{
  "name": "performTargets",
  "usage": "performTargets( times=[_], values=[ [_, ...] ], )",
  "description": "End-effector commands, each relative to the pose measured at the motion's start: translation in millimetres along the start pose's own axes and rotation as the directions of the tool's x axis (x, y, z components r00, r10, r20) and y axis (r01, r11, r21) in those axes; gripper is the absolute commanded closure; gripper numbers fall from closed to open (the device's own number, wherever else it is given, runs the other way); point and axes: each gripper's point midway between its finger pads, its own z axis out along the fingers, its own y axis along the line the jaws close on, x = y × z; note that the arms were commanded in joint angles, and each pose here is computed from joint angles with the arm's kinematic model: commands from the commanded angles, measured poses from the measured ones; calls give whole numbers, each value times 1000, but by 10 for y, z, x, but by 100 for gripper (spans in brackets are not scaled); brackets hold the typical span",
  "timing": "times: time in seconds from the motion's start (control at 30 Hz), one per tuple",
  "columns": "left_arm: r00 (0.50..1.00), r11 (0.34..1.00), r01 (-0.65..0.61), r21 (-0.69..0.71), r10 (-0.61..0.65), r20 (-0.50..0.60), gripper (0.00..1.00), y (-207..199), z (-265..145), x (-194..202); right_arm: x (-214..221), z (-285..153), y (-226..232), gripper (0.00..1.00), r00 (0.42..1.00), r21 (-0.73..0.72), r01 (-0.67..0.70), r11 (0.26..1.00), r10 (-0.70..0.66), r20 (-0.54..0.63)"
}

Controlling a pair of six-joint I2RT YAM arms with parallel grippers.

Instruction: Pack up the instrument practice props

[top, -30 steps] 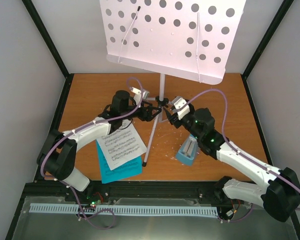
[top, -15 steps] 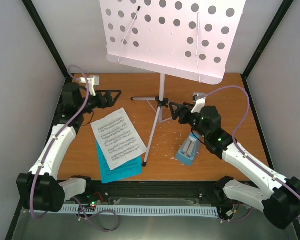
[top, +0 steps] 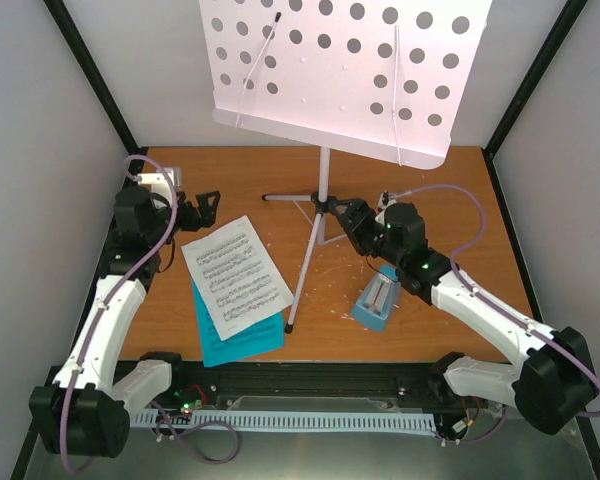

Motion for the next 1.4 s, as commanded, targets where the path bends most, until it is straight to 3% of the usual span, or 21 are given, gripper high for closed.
performTargets(
  times=[0.0, 0.33, 0.63, 0.77, 0.9, 1.03, 1.13, 1.27, 1.37],
  values=[
    [997, 996, -61, -60, 63, 40, 1, 107, -11, -69, -69, 50, 84, 16, 988, -43, -152, 987, 154, 24],
    [995, 994, -82, -71, 86, 55, 1, 85, -74, -72, -40, 225, 28, 35, 975, -40, -220, 975, 220, 8],
    [994, 993, -94, -69, 98, 53, 1, 59, -71, -50, -80, 296, -48, 59, 970, -29, -238, 971, 239, 38],
    [993, 993, -96, -71, 100, 54, 0, 59, -73, -54, -80, 312, -55, 64, 970, -27, -237, 971, 238, 39],
    [994, 993, -96, -69, 99, 52, 0, 57, -66, -46, -71, 312, -86, 80, 970, -20, -238, 971, 238, 42],
    [994, 993, -96, -67, 100, 47, 1, 56, -58, -32, -67, 311, -101, 87, 970, -16, -238, 971, 239, 45],
    [994, 993, -97, -69, 100, 46, 1, 60, -55, -29, -76, 305, -113, 85, 971, -13, -233, 972, 234, 53],
    [994, 993, -97, -69, 101, 44, 0, 63, -47, -23, -85, 299, -114, 72, 973, -12, -224, 974, 225, 58],
    [994, 993, -98, -68, 101, 42, 1, 65, -39, -19, -84, 311, -100, 71, 976, -15, -212, 977, 213, 55]
  ],
)
